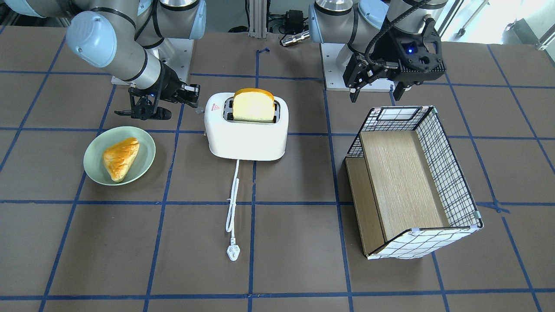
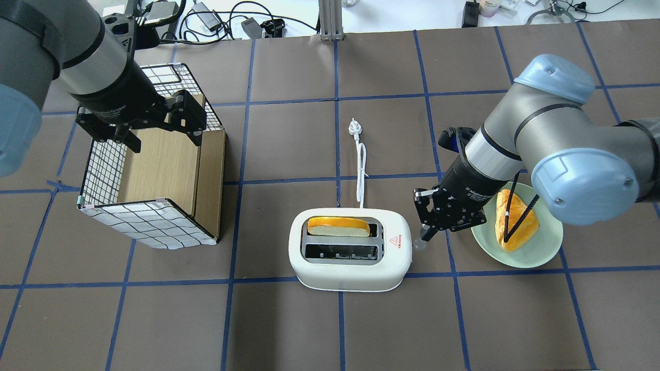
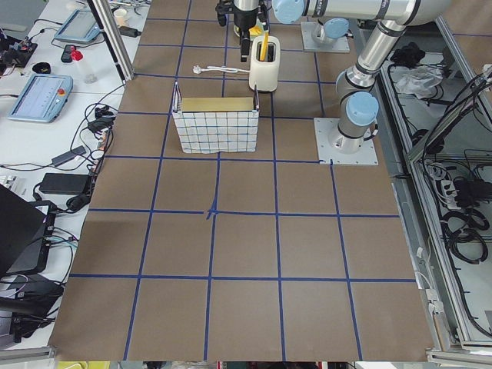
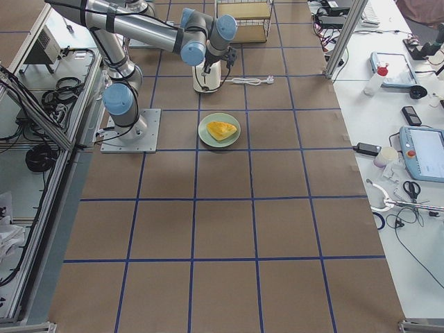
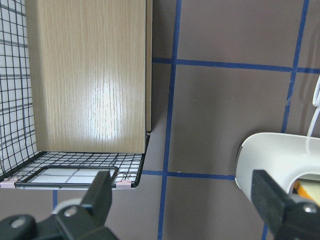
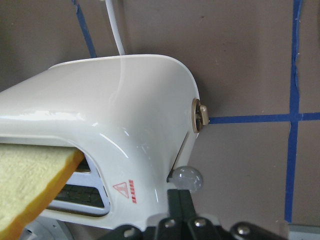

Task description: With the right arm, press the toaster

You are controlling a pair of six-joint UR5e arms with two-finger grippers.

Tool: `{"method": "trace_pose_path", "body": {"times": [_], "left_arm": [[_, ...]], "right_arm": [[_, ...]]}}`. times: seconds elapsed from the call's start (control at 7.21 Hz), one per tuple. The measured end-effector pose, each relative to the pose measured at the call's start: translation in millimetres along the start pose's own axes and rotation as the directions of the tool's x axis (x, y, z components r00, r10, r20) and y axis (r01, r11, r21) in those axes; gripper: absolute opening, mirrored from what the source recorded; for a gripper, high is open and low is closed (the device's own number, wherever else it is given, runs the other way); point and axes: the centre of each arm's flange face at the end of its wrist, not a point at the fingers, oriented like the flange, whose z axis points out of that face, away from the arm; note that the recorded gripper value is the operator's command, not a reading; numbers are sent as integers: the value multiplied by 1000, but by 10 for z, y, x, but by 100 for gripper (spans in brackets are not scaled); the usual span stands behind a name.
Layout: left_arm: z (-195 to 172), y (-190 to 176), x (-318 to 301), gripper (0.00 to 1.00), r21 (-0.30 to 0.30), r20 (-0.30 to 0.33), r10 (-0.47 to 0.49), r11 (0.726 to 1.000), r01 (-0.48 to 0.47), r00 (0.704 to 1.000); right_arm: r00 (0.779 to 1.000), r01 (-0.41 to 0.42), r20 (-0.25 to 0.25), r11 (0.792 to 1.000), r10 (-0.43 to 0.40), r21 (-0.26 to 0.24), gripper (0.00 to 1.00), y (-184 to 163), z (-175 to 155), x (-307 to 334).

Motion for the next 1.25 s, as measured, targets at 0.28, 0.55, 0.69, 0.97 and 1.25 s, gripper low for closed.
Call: {"method": "trace_pose_path", "body": {"times": [0.28, 0.55, 0.69, 0.97, 1.25], "left_arm": [[0, 0, 0, 100, 0, 0, 0, 1000, 0, 1000], [0, 0, 0, 100, 0, 0, 0, 1000, 0, 1000], [0, 0, 0, 100, 0, 0, 0, 1000, 0, 1000], [0, 0, 0, 100, 0, 0, 0, 1000, 0, 1000], [0, 0, 0, 100, 0, 0, 0, 1000, 0, 1000]], "right_arm": [[1000, -7, -1, 1000, 7, -21, 0, -9, 91, 32], [1000, -8, -1, 1000, 8, -24, 0, -10, 111, 39], [1000, -7, -1, 1000, 7, -21, 0, -16, 116, 41], [1000, -4, -1, 1000, 4, -14, 0, -21, 186, 66], [1000, -2, 0, 1000, 2, -8, 0, -23, 261, 92]]}}
